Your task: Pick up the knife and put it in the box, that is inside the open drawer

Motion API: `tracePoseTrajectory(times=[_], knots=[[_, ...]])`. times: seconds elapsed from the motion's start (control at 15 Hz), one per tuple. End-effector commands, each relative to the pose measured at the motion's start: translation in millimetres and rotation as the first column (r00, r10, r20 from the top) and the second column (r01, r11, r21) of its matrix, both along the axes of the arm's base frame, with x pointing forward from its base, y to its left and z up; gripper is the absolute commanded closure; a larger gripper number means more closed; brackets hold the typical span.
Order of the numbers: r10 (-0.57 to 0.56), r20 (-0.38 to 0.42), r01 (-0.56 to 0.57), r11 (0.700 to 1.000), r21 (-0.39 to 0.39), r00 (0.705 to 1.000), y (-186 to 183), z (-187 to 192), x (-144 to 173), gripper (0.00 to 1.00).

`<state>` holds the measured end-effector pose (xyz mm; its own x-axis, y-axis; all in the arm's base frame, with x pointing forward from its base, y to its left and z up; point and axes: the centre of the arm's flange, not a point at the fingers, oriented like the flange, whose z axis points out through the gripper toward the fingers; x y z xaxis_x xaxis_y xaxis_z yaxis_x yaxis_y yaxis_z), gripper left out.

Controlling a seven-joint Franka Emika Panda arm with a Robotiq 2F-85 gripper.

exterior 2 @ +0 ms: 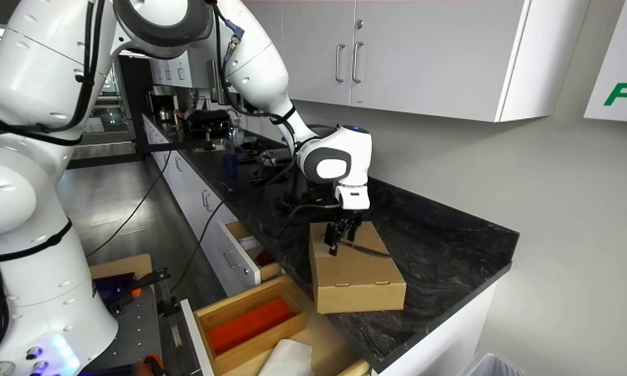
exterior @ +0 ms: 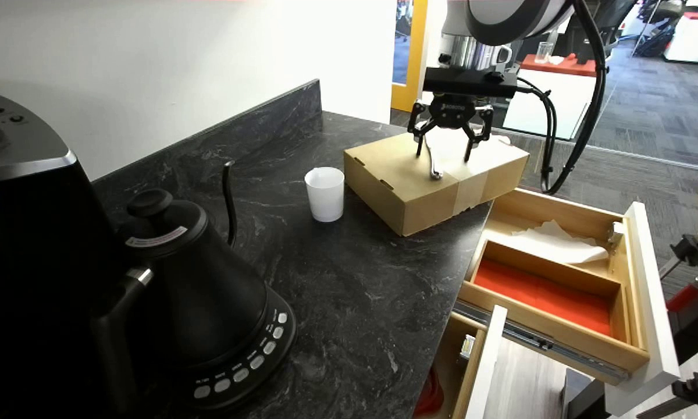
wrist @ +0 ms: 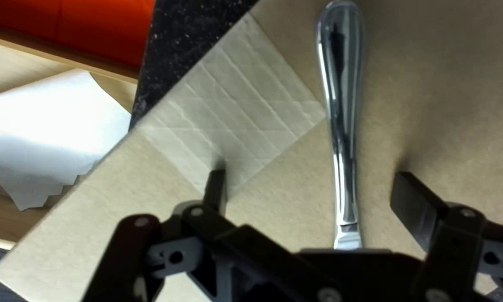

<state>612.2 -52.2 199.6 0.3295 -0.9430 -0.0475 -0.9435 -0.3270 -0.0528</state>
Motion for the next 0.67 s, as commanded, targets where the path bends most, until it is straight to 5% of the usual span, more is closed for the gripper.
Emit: tracePoseTrajectory(times=[0.0, 0.6], knots=[[0.009, 0.046, -0.009, 1.000, 0.007, 0.999, 0.2, 5.7, -15.4, 0.00], [-0.021, -0.012, 0.021, 1.000, -0.004, 1.000, -0.7, 9.9, -8.6, 0.00]])
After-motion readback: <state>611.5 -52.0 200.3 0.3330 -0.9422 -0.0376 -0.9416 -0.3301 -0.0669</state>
